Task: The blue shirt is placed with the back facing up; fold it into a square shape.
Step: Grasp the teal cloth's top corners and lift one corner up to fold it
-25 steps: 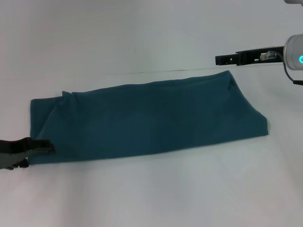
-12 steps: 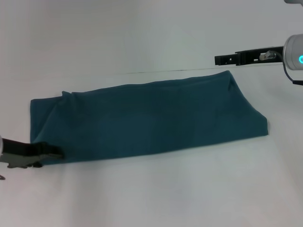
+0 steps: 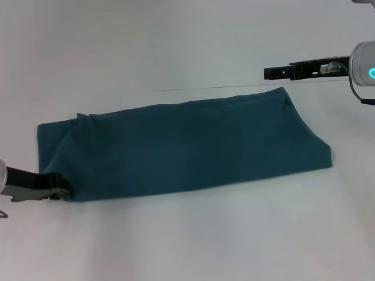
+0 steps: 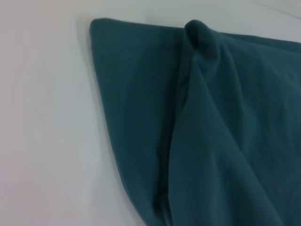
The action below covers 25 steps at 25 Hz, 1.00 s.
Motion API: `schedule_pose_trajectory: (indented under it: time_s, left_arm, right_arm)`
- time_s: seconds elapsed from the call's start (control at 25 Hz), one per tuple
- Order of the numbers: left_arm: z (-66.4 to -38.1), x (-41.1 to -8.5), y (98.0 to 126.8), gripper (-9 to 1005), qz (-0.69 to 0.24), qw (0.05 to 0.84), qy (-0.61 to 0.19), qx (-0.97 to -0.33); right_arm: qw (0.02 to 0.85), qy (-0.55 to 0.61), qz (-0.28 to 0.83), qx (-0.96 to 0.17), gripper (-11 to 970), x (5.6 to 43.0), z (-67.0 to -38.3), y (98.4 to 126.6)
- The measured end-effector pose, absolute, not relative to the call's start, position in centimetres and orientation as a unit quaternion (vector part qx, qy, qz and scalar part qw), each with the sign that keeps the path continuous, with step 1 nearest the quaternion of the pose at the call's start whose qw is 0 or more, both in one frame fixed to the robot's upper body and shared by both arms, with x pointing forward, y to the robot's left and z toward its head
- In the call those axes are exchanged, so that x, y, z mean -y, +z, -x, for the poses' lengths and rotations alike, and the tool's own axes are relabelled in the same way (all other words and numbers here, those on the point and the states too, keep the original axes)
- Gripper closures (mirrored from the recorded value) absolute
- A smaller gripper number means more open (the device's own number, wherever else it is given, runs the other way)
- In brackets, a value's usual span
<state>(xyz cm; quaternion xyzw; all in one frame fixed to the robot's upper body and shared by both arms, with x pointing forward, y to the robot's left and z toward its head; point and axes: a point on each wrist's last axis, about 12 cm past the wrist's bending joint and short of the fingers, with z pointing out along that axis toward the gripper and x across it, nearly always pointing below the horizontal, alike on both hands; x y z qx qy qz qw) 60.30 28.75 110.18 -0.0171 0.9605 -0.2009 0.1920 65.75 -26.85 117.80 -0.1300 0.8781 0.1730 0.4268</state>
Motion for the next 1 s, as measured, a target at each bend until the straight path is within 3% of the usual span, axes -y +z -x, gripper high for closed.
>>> schedule_pose_trajectory:
  time_s: [0.12, 0.44, 0.8, 1.0]
  left_arm:
    - [-60.6, -28.5, 110.3, 651, 0.013, 0.198, -0.195, -0.960]
    - [-61.3, -27.7, 110.3, 883, -0.017, 0.214, -0.170, -0.962]
    - [-61.7, -27.3, 110.8, 905, -0.018, 0.225, -0.181, -0.957]
    - [-62.0, -26.4, 112.7, 908, -0.041, 0.242, -0.216, -0.945]
  right_arm:
    - [0.426, 0.174, 0.131, -0.878, 40, 26.8, -65.7, 117.8]
    - [0.424, 0.177, 0.132, -0.879, 40, 26.7, -65.6, 117.7]
    - [0.420, 0.177, 0.132, -0.880, 41, 26.7, -65.5, 117.5]
    - [0.409, 0.177, 0.130, -0.886, 40, 27.3, -64.8, 116.7]
